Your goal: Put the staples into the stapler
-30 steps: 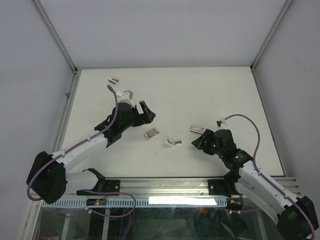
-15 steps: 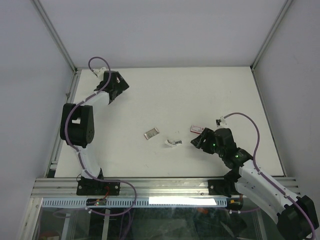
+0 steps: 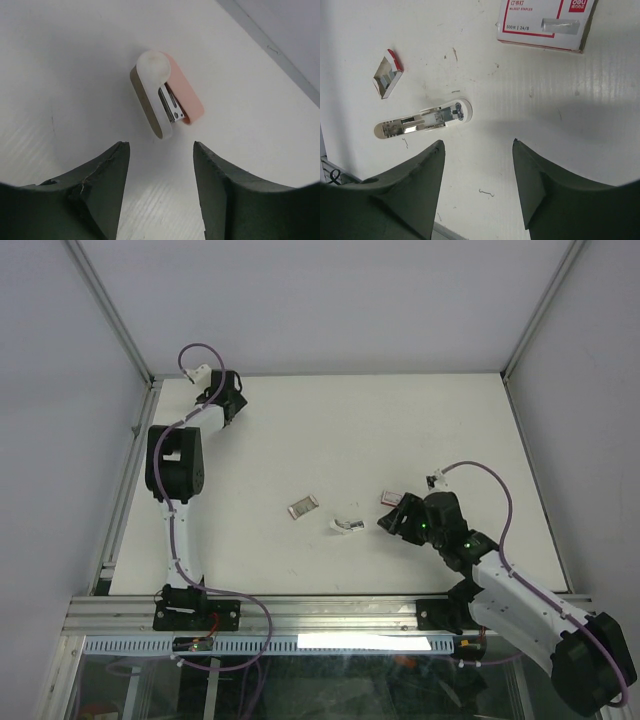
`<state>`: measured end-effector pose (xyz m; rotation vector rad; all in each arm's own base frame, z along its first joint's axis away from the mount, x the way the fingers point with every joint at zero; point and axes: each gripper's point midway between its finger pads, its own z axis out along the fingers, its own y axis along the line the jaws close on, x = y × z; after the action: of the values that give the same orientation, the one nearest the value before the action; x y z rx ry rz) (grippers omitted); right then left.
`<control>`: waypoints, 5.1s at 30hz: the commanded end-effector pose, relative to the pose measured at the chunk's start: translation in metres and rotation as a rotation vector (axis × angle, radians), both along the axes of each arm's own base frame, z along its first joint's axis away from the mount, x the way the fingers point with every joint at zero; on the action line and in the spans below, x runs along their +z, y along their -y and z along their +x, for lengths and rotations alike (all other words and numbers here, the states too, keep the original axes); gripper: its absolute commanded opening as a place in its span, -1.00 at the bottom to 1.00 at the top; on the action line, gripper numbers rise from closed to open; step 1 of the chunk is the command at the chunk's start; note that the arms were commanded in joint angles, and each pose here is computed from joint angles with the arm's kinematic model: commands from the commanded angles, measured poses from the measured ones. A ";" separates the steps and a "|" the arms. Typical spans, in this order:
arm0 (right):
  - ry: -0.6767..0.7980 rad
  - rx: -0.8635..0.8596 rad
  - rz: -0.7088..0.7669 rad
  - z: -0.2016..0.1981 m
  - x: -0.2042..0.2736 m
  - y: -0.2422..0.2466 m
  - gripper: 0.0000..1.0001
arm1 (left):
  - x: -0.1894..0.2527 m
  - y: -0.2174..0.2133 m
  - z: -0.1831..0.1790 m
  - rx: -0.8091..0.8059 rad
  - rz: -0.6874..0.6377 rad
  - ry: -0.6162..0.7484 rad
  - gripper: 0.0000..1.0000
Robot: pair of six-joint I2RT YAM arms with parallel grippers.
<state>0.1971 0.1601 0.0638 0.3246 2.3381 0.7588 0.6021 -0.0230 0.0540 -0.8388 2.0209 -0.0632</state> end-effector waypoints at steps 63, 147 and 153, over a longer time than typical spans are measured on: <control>0.227 0.416 0.289 0.009 0.136 -0.100 0.48 | 0.146 0.205 -0.327 -0.877 -0.376 0.333 -1.00; 0.124 0.634 0.102 -0.019 0.149 -0.083 -1.00 | 0.099 0.253 -0.415 -1.301 -0.049 0.210 -0.88; 0.074 0.667 0.100 -0.030 0.144 -0.080 -1.00 | 0.092 0.248 -0.415 -1.263 -0.061 0.173 -0.48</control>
<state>0.1660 0.2493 0.1976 -0.4287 2.3643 1.2120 0.1856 -0.2851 0.1561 0.5503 2.0125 -0.9209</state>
